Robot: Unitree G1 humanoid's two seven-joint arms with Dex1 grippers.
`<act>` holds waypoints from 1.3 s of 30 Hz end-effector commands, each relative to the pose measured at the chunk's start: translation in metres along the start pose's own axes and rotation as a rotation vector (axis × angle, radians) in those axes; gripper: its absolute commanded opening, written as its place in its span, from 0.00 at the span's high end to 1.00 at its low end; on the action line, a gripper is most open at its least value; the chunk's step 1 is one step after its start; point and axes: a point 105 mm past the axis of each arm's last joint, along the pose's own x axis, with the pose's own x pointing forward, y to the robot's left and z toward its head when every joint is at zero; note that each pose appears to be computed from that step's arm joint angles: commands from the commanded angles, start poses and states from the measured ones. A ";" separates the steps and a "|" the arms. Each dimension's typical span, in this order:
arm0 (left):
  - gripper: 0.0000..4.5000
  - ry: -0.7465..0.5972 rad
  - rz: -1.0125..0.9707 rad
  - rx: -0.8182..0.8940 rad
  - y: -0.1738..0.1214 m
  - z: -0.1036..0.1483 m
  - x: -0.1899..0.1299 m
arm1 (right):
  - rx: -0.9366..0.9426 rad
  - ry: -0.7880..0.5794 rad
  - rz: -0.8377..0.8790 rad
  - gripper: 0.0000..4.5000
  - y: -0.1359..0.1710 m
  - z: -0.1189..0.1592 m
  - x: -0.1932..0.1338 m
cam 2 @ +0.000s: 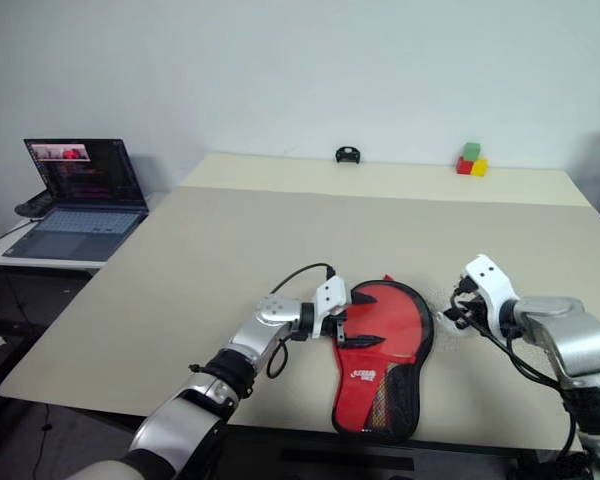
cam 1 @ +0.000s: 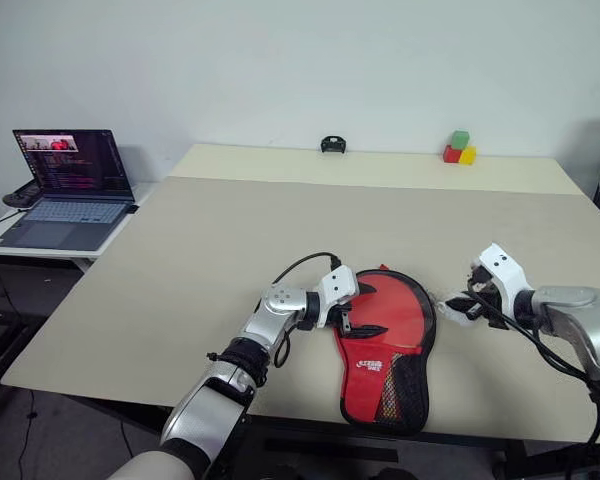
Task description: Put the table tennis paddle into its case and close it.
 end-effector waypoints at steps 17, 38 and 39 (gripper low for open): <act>0.00 0.161 -0.092 -0.044 -0.026 -0.040 0.013 | -0.011 0.232 0.405 0.95 0.100 -0.061 -0.065; 0.00 0.140 -0.145 -0.020 -0.035 -0.029 0.034 | 0.086 0.273 0.672 0.95 0.190 -0.091 -0.090; 0.00 0.138 -0.147 -0.019 -0.036 -0.028 0.036 | 0.095 0.263 0.691 0.95 0.198 -0.092 -0.088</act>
